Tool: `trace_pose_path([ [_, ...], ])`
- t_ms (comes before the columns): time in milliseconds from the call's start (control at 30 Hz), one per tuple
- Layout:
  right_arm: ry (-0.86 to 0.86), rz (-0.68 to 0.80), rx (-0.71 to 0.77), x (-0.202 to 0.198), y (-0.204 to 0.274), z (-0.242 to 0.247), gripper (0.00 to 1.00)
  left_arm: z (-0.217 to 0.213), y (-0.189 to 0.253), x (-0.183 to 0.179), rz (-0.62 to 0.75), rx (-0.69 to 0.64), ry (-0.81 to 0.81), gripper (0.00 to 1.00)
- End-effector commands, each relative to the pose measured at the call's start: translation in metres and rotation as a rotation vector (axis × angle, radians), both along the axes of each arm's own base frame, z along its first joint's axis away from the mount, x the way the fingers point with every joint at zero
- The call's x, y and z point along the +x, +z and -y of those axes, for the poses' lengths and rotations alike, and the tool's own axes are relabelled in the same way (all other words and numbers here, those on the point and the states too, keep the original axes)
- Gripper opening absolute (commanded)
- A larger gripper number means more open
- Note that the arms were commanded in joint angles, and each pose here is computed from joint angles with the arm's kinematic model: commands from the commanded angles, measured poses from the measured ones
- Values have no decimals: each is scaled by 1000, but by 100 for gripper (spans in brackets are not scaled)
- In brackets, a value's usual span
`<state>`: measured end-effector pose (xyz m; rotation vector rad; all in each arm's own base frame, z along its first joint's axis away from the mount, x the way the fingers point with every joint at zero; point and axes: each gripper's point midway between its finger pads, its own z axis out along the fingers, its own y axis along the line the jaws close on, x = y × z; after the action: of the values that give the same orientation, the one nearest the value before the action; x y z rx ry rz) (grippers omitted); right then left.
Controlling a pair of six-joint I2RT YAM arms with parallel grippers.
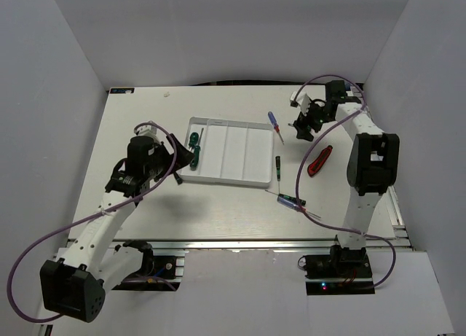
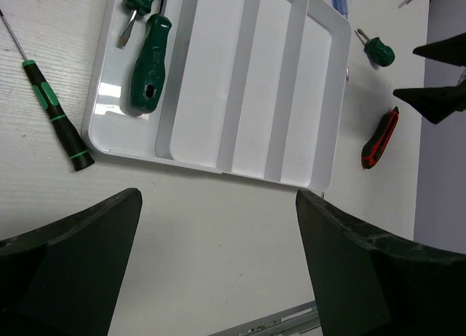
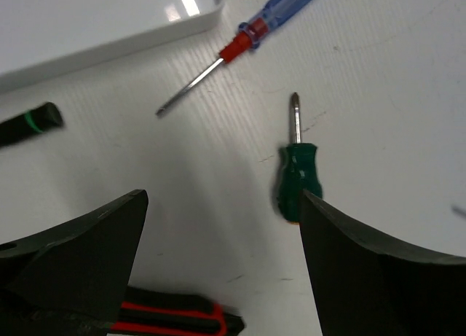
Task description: Sort the tools into containers
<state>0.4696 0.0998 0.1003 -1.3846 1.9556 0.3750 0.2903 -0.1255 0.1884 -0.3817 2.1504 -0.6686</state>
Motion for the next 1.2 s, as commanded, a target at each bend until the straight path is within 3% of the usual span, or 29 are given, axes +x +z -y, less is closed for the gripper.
trace_pose_path([
  [0, 138, 92, -71, 24, 5, 12, 89, 5, 6, 4, 29, -19, -27, 98],
  [267, 125, 49, -91, 63, -32, 27, 86, 3, 0, -2, 13, -26, -10, 98],
  [567, 74, -29, -84, 62, -66, 40, 79, -1, 0, -6, 2, -22, 11, 98],
  [833, -33, -98, -68, 60, -79, 58, 52, -6, 11, -6, 26, -12, 30, 98],
  [1000, -120, -104, 4, 60, -54, 59, 21, -8, 13, -8, 39, -11, 36, 98],
  [1167, -112, -66, 138, 38, -17, 35, 14, -10, 16, -9, 49, -8, 49, 98],
])
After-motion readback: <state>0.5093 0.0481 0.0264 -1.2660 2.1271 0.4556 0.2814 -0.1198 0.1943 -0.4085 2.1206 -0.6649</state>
